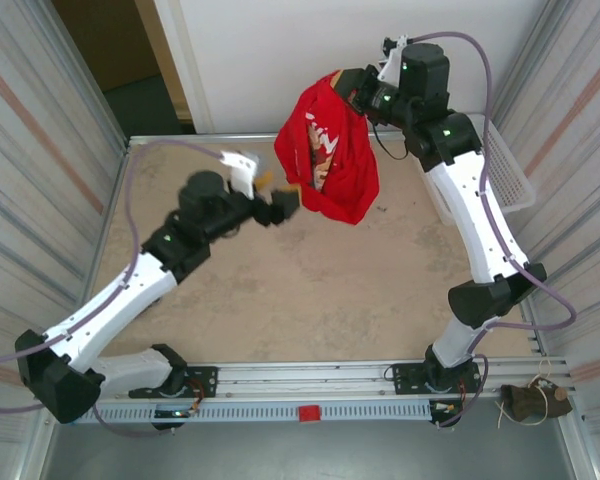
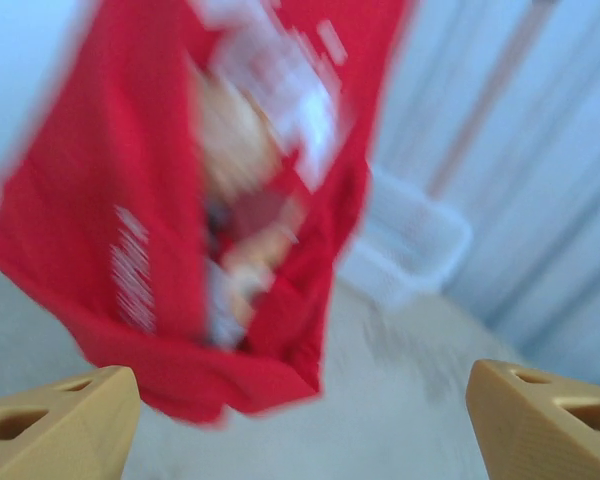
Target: Fold the inside-out t-shirt
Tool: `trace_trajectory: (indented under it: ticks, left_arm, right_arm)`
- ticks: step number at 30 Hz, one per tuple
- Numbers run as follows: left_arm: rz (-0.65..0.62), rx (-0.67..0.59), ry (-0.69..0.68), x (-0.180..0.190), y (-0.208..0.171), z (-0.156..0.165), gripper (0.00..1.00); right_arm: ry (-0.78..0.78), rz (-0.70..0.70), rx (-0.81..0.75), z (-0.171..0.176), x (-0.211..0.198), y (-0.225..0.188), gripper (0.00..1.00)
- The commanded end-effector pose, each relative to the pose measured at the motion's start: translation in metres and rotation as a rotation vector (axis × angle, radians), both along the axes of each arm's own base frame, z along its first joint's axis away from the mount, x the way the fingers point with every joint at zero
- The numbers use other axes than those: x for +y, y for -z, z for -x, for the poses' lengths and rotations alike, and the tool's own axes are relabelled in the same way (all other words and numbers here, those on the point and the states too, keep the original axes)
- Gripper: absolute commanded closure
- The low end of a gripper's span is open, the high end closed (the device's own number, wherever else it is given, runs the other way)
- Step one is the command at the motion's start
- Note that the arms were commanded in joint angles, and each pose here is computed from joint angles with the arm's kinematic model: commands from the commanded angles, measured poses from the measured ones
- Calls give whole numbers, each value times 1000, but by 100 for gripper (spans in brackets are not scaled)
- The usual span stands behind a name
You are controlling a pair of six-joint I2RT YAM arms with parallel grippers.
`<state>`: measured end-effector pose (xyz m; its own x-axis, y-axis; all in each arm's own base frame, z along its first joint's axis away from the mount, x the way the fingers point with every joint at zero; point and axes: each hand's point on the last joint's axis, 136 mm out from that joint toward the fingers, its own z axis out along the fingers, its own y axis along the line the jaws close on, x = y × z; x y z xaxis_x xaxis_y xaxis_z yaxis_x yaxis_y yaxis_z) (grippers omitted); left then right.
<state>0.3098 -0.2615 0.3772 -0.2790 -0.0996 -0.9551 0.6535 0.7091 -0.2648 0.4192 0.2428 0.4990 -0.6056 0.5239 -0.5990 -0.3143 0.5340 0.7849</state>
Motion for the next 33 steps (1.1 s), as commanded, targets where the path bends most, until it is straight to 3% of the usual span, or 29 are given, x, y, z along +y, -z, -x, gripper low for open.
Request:
trace_trajectory:
  ticks: [1, 6, 12, 13, 18, 21, 26, 31, 33]
  left_arm:
    - [-2, -7, 29, -12, -15, -16, 14]
    - [11, -53, 81, -54, -32, -34, 14]
    - [7, -63, 33, -78, -27, -51, 17]
    - [0, -53, 6, -75, -21, -55, 24]
    - [57, 26, -126, -26, 0, -68, 85]
    - [146, 55, -131, 8, -3, -68, 100]
    - [232, 48, -76, 43, -23, -63, 100]
    - [260, 25, 62, 44, -47, -54, 100]
    - [261, 33, 97, 45, -49, -53, 77]
  right_arm:
    - [-66, 93, -54, 20, 12, -7, 100]
    - [-70, 130, -30, 19, 25, 6, 100]
    - [-74, 155, -30, 23, 36, 12, 100]
    - [-72, 155, -33, 25, 36, 11, 100]
    - [-6, 192, -57, 29, 18, 6, 100]
    - [38, 217, -66, 28, 8, 10, 100]
    - [95, 246, -66, 24, -6, 19, 100]
    - [98, 237, -52, 19, -6, 26, 100]
    - [82, 227, -62, 20, -3, 24, 100]
